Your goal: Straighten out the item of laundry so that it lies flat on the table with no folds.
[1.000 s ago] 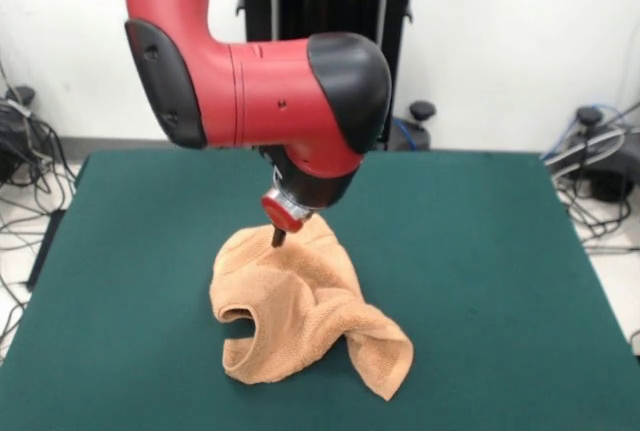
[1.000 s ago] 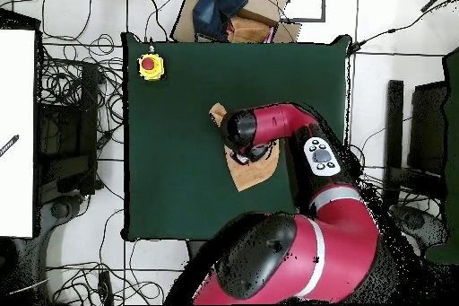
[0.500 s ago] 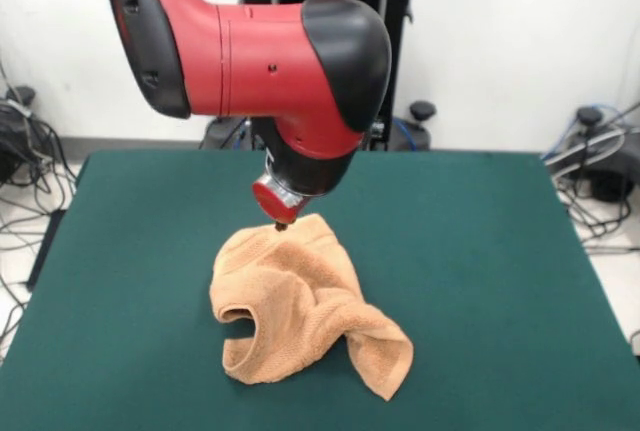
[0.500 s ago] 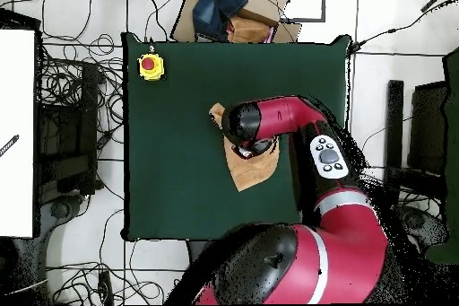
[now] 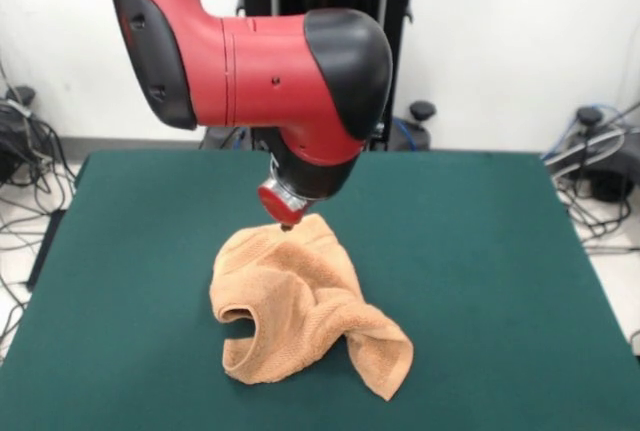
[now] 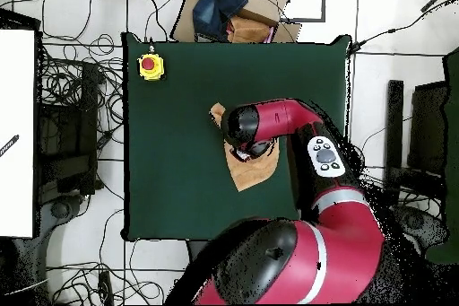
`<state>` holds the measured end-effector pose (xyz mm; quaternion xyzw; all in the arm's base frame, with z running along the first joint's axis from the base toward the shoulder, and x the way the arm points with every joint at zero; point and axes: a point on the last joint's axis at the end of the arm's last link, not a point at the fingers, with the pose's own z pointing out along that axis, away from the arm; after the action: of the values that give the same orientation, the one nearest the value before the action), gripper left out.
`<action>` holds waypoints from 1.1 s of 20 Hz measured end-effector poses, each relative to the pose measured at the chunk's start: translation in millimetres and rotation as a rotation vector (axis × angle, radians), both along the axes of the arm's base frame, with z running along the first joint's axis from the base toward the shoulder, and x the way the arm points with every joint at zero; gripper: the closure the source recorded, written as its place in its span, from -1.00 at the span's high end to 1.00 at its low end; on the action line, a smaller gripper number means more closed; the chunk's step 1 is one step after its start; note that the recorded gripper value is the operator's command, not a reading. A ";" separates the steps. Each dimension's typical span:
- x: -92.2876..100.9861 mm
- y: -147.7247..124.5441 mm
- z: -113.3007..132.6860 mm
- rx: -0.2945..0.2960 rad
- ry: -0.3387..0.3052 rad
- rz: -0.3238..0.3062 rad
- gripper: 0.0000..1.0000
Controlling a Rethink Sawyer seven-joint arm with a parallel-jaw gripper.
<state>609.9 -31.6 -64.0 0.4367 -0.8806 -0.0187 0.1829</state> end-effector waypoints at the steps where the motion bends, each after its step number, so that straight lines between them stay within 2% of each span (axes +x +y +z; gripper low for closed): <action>1: -2.1 1.3 -5.0 0.006 0.000 0.000 -1.00; 6: -12.7 13.2 -36.9 0.048 -0.032 0.003 -1.00; 12: -25.8 17.8 -58.4 0.072 -0.024 -0.003 -1.00; 22: -54.0 11.9 -95.6 0.080 -0.024 0.030 -1.00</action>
<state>555.9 -19.7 -159.6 0.4570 -0.8747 -0.0459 0.1548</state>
